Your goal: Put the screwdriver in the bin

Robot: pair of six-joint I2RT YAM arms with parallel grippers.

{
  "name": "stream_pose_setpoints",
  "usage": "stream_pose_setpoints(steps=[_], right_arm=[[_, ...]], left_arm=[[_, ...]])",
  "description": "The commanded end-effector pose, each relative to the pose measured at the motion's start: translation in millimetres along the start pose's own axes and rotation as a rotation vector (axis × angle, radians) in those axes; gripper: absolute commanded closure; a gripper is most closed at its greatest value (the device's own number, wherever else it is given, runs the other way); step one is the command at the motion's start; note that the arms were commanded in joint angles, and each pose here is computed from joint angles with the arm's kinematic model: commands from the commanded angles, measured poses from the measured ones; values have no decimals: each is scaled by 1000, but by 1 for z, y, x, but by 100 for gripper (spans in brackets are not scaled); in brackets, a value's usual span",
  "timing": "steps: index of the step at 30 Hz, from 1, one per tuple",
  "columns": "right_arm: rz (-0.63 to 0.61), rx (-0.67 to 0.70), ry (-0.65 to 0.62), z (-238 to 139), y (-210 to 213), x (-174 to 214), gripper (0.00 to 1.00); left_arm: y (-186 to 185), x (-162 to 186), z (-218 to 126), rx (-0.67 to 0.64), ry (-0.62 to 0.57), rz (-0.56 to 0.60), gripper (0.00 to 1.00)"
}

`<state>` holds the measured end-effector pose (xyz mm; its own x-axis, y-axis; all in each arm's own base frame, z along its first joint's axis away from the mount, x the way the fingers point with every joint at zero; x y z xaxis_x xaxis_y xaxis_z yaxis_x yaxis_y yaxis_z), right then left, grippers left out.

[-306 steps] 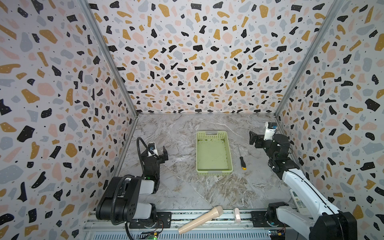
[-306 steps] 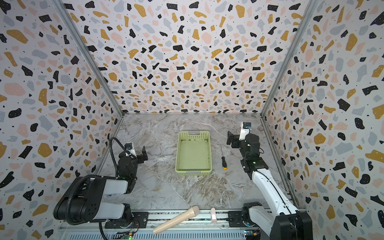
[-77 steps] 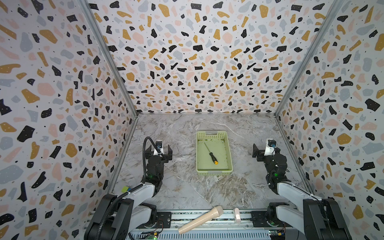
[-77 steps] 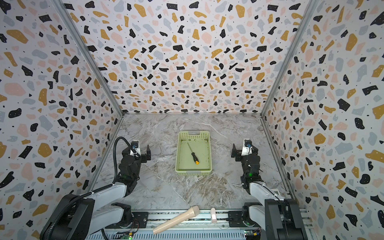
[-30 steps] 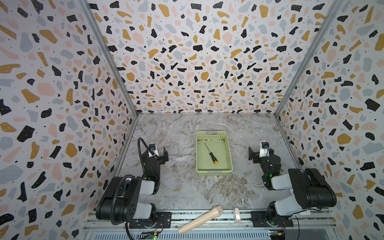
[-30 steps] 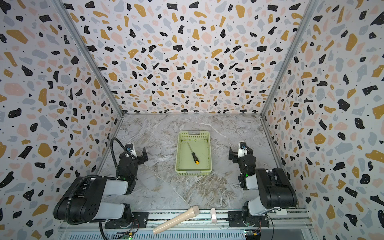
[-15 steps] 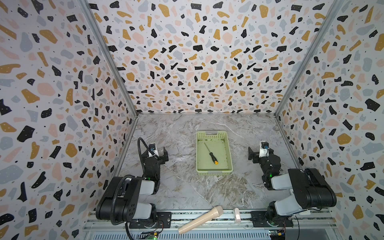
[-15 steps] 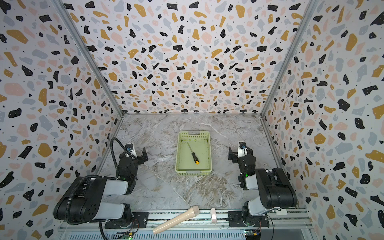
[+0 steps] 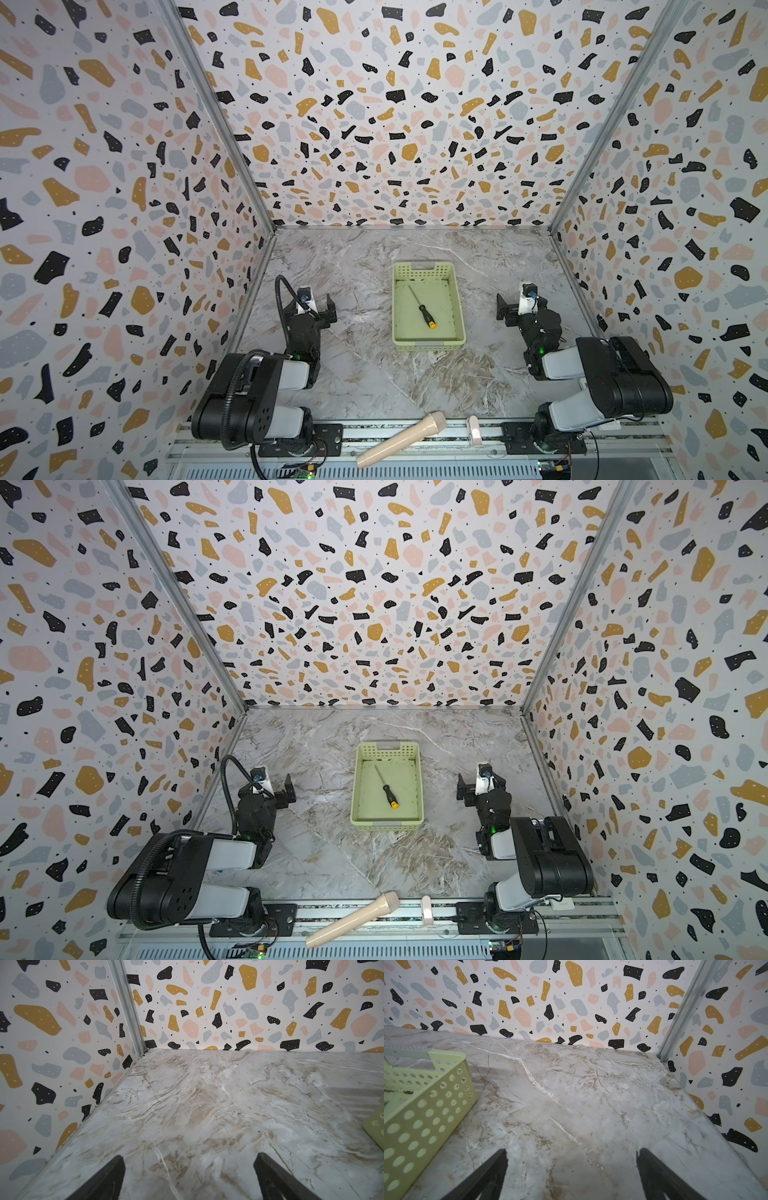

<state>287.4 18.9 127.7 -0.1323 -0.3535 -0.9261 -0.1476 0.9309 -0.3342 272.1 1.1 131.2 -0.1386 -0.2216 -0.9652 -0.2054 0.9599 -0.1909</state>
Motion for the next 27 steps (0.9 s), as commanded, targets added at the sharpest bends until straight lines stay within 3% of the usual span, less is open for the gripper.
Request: stream_pose_setpoints(steps=[1,27], right_arm=[[2,5,-23,3,-2,-7,1],[1,8,-22,3,-1,-7,1]], left_arm=[[-3,-12,1,2,-64,-13,0],[-3,-11,0,-5,-65,-8,0]])
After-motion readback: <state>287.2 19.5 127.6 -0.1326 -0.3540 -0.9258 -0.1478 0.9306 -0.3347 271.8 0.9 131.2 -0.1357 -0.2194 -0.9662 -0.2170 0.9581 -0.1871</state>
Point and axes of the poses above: each gripper's point midway between its finger pads, its own z axis out along the fingers, its own y axis along the line the jaws close on, x = y × z, the point moved 8 cm from there along -z, back along the fingers, and after that the axes turned 15 degrees about -z, right-handed, at the moved point
